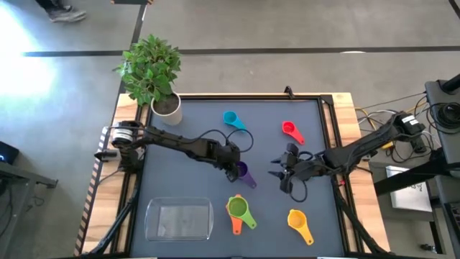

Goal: Nest measuring cups in basket
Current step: Stack the purple measuring cup on top of the green measuring cup

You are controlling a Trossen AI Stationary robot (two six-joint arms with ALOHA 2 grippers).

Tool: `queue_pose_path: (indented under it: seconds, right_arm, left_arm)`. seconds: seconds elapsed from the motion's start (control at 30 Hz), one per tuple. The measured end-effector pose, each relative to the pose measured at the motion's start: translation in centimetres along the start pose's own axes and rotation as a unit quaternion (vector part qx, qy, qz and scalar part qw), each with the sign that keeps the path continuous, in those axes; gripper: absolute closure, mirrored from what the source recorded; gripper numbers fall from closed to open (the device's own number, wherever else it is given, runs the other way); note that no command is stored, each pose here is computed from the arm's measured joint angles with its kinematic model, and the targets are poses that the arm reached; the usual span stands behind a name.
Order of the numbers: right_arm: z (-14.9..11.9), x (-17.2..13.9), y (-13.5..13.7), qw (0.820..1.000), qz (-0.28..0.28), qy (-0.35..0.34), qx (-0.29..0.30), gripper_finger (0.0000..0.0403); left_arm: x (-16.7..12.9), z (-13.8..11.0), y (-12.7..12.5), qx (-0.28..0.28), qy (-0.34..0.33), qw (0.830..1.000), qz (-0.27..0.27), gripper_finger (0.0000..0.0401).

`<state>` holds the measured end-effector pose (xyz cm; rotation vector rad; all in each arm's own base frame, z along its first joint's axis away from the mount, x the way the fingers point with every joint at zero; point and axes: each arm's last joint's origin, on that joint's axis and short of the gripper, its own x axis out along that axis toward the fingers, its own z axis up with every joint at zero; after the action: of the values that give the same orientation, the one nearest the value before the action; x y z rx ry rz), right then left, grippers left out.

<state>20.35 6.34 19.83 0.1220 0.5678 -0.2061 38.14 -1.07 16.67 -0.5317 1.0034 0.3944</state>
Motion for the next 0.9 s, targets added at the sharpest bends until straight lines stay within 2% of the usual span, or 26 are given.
queue_pose_path:
  seconds: [0.2, 0.33, 0.53, 0.7, 0.9]
  right_arm:
    - [0.1, -1.3, -0.7, 0.999, 0.004, -0.032, 0.014, 0.0202]
    - [0.4, -2.1, -1.0, 0.999, 0.011, -0.049, 0.016, 0.0202]
    - [0.7, -2.5, -1.1, 0.998, 0.015, -0.059, 0.017, 0.0202]
    - [0.6, -2.4, -1.1, 0.998, 0.014, -0.056, 0.015, 0.0202]
    - [0.5, -2.4, -1.1, 0.998, 0.013, -0.053, 0.012, 0.0202]
  left_arm:
    - [0.2, -0.2, 0.4, -0.008, 0.009, 1.000, 0.000, 0.0310]
    - [0.2, -0.2, 0.5, 0.008, 0.010, 1.000, -0.003, 0.0386]
    - [-1.2, 1.1, -0.3, 0.051, 0.004, 0.998, -0.025, 0.0398]
    - [-5.3, 3.1, -1.5, 0.075, -0.003, 0.997, -0.030, 0.0399]
    - [-9.4, 4.5, -2.2, 0.070, 0.004, 0.997, -0.018, 0.0400]
